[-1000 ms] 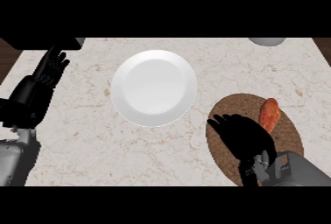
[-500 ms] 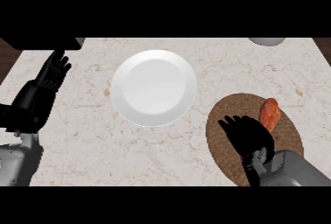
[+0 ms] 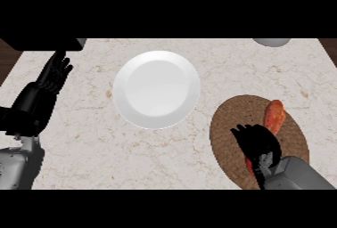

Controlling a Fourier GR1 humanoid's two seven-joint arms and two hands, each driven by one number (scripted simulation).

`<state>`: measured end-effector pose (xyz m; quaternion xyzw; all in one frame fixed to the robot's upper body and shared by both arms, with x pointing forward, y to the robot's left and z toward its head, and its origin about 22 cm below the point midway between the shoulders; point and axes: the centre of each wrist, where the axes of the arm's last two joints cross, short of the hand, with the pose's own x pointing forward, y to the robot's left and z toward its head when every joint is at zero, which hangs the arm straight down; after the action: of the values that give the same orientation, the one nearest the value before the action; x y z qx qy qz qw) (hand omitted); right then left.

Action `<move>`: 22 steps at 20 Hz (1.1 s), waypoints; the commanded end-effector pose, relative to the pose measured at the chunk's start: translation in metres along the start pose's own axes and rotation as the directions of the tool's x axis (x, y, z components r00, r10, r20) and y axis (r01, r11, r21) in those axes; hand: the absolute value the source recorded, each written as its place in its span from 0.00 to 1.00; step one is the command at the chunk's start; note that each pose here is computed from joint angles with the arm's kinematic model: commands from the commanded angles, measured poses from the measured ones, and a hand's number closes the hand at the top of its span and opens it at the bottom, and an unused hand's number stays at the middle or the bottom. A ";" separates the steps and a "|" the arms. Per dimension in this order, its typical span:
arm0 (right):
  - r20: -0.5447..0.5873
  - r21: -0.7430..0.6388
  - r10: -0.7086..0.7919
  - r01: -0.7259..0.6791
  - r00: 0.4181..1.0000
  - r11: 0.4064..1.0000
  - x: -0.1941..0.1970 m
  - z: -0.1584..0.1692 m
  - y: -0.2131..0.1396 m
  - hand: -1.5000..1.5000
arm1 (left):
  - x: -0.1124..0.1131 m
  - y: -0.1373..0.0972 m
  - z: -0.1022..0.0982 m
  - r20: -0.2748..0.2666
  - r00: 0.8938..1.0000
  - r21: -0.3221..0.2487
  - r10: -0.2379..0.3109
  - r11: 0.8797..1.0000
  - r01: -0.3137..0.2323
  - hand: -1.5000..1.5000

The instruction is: Pick the pear from the placemat and place it in the plate

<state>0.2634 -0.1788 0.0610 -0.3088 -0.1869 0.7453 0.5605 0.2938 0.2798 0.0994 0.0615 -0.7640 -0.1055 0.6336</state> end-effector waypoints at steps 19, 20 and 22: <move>0.220 -0.553 -0.122 0.227 0.968 0.802 -0.132 -0.023 -0.087 1.00 | 0.018 -0.018 -0.015 0.080 0.996 -0.073 0.043 0.997 -0.038 0.50; 0.233 -0.594 -0.109 0.230 0.966 0.771 -0.150 -0.016 -0.093 1.00 | 0.019 -0.021 -0.014 0.076 0.997 -0.074 0.028 0.997 -0.022 0.50; 0.267 -0.649 -0.097 0.254 0.959 0.717 -0.171 -0.012 -0.105 1.00 | 0.017 -0.024 -0.016 0.072 0.997 -0.082 0.043 0.996 -0.037 0.50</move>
<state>0.3601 -0.2776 0.1250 -0.3784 -0.4654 0.6355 0.4863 0.3025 0.2596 0.1111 0.0292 -0.7802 -0.1213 0.6130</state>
